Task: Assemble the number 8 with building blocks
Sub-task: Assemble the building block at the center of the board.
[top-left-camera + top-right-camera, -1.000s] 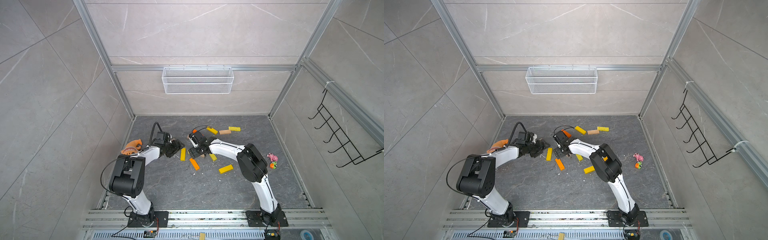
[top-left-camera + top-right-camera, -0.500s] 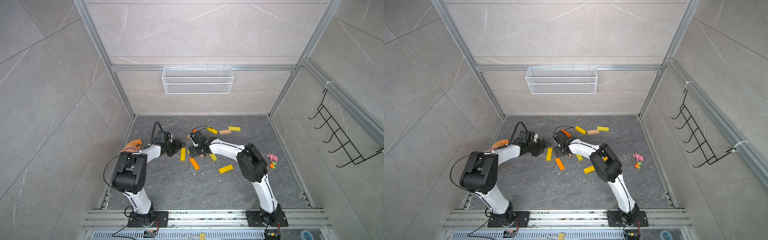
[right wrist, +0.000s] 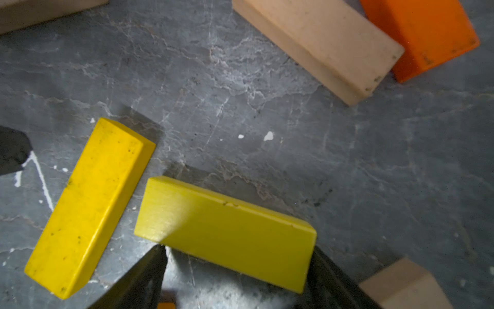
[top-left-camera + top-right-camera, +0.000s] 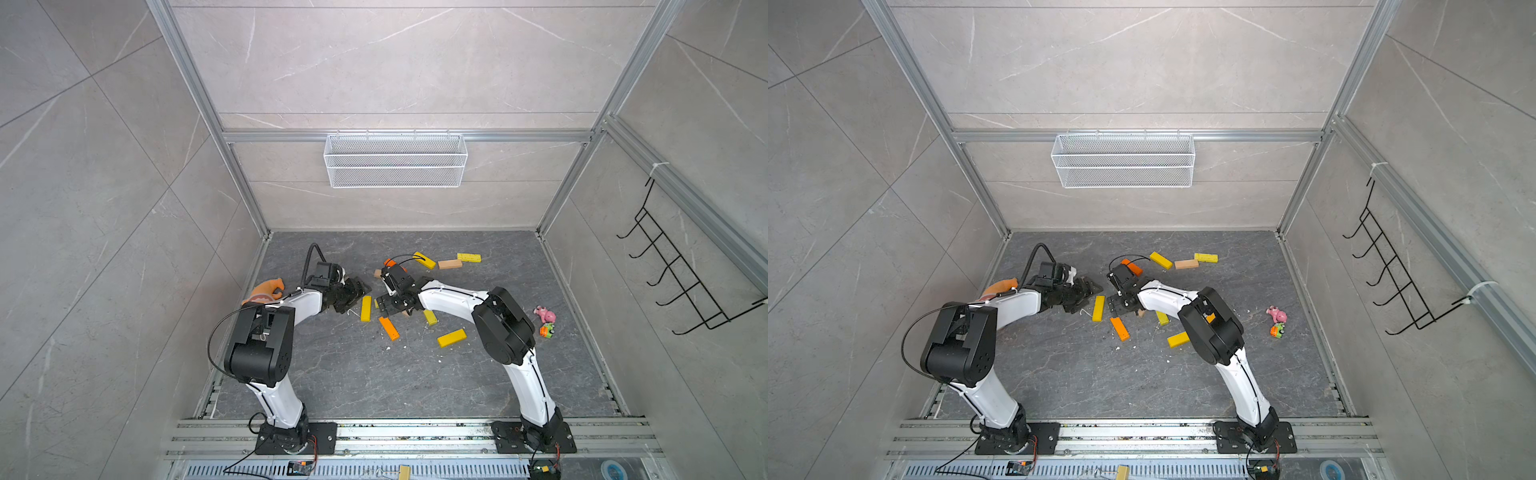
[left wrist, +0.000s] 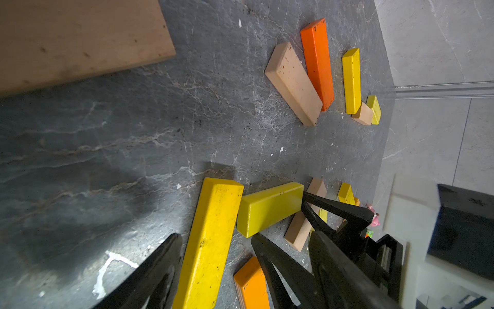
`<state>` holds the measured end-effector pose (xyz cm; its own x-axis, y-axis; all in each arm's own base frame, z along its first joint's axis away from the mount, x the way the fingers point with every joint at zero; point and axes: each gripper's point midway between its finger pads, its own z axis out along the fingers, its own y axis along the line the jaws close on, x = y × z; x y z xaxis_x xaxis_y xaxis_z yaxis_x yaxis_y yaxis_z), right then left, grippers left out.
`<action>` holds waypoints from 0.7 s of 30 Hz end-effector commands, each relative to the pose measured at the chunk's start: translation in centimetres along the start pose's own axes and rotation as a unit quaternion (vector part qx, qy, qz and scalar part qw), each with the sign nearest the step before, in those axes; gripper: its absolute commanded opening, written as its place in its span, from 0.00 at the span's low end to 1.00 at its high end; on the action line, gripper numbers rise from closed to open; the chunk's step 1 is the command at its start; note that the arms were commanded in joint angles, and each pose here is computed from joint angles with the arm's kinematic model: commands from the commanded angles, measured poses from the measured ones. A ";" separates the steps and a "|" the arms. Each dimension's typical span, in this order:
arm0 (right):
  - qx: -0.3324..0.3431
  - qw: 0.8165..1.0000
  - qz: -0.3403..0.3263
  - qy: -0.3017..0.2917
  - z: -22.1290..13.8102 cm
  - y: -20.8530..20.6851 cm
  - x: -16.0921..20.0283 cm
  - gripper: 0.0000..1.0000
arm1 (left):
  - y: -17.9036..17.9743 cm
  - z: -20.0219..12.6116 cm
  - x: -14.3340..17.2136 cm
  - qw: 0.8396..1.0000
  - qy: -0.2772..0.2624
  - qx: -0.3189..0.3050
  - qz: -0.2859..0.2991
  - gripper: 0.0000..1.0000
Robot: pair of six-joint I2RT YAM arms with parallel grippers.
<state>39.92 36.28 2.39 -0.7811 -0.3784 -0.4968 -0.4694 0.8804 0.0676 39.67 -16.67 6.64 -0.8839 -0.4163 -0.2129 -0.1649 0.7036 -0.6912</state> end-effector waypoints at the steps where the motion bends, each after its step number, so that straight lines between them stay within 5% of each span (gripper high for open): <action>1: 0.019 1.000 -0.003 0.022 0.5 -0.9 1.2 0.84 | -1.6 -0.3 -0.7 1.000 -0.004 0.024 0.008 0.78; 21: 0.006 0.999 0.040 0.017 1.0 0.7 1.2 0.79 | -1.6 -0.1 -0.7 1.000 -0.001 0.027 0.005 0.78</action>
<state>39.68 36.60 2.42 -0.8016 -0.3332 -0.4965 -0.4254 0.9013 0.0819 39.53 -16.86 6.51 -0.8890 -0.4111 -0.2017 -0.1647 0.6979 -0.6970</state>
